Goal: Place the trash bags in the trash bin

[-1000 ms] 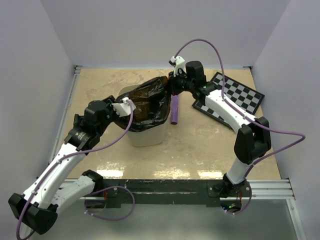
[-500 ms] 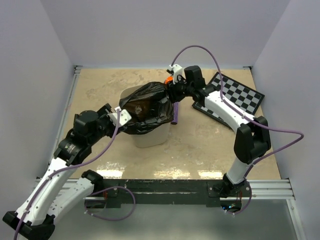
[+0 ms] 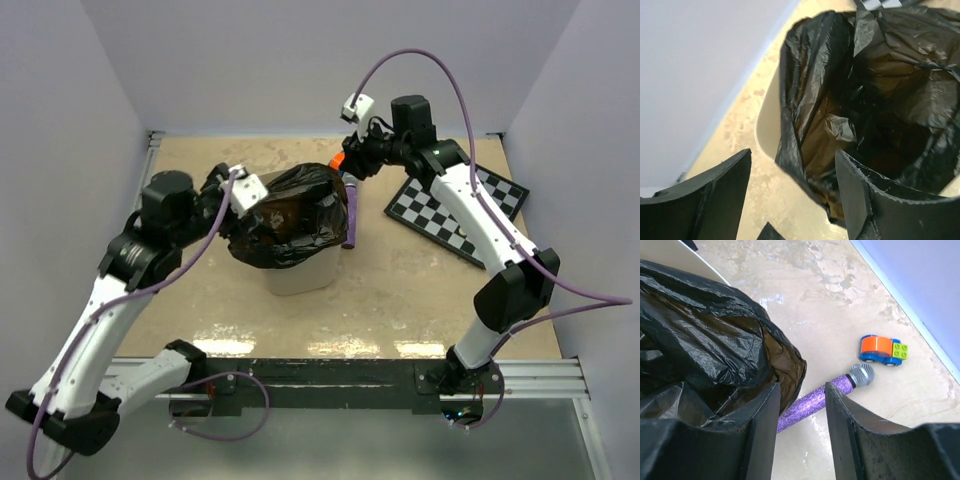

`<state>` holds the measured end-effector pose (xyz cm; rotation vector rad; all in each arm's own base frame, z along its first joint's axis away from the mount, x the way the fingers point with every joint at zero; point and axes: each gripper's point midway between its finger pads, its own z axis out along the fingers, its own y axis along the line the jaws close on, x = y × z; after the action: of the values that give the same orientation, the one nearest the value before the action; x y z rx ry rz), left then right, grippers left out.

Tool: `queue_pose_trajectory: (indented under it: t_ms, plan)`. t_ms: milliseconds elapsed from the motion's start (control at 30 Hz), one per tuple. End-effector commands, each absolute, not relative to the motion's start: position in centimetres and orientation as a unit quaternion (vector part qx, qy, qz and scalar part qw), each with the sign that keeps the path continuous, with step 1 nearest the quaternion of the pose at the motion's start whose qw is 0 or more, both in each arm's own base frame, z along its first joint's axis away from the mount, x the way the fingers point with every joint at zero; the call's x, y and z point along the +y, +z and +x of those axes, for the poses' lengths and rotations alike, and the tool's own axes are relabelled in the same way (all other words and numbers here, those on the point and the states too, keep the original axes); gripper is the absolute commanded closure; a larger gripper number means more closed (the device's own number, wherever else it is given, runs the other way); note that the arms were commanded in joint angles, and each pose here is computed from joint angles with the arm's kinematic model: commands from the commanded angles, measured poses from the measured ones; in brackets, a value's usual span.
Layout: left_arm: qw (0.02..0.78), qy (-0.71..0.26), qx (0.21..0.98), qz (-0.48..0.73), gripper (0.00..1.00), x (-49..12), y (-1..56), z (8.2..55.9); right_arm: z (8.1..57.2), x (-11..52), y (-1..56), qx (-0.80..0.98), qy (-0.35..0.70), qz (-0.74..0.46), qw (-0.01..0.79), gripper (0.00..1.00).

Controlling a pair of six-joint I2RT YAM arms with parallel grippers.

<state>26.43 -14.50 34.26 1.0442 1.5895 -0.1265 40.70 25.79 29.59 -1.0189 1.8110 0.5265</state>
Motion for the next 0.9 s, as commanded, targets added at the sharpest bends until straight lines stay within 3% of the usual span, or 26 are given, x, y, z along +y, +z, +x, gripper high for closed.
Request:
queue_pose_trajectory:
  t_ms: [0,300,500,767,867]
  plan:
    - [0.55,-0.083,0.69,0.462,0.3,-16.9,34.3,29.3,40.4,26.5,29.8,0.724,0.234,-0.456,0.462,0.54]
    - [0.487,-0.039,0.739,0.464,0.41,-16.5,32.8,33.1,39.2,26.7,29.6,0.703,0.253,-0.473,0.468,0.49]
    - [0.439,-0.068,0.763,0.468,0.57,-17.3,31.0,33.1,38.7,26.9,29.0,0.704,0.266,-0.47,0.462,0.49]
    - [0.406,-0.106,0.779,0.466,0.55,-18.5,29.9,32.7,38.8,27.1,29.2,0.702,0.271,-0.468,0.463,0.49]
    - [0.395,-0.102,0.785,0.466,0.6,-18.5,29.3,33.1,38.9,27.1,29.1,0.703,0.272,-0.467,0.462,0.49]
